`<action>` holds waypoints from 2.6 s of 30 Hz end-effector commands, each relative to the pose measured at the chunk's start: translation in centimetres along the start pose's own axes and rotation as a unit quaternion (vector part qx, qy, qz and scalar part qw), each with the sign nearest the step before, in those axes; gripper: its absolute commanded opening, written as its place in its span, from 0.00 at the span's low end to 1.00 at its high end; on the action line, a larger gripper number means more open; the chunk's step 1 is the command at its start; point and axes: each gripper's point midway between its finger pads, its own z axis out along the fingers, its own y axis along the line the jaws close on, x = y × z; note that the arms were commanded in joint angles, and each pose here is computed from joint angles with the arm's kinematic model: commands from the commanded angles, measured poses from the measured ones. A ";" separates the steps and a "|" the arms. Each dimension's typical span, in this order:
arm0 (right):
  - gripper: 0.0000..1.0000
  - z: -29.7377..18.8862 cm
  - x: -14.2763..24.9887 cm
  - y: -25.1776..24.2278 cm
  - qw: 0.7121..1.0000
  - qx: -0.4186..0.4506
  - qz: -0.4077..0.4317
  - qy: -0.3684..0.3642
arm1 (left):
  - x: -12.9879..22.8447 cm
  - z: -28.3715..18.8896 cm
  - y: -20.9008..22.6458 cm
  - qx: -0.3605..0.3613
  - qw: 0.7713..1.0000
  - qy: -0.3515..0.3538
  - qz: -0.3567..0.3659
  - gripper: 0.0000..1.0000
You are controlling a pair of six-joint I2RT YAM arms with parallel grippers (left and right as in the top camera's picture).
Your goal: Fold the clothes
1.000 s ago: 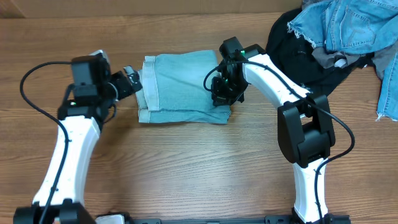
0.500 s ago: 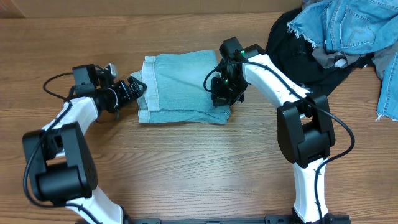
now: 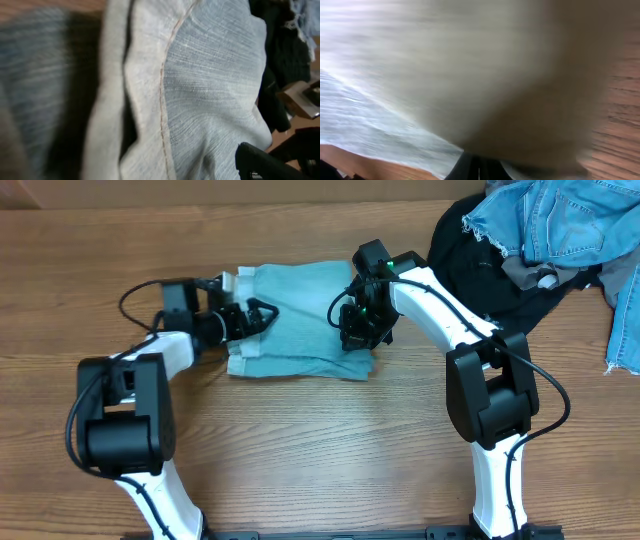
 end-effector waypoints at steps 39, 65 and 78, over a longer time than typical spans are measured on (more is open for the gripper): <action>0.04 -20.7 0.2 -0.5 0.981 -0.006 0.004 -0.196 | -9.4 -32.2 13.3 -0.342 0.692 -0.474 -0.424 0.04; 0.04 -21.0 -0.5 -0.1 0.977 -0.017 0.021 -0.211 | -10.4 -22.6 20.8 -0.198 0.746 -0.410 -0.487 0.04; 0.04 -20.7 -0.2 0.3 0.978 -0.016 0.018 -0.205 | -9.5 -23.3 22.0 -0.236 0.664 -0.463 -0.538 0.04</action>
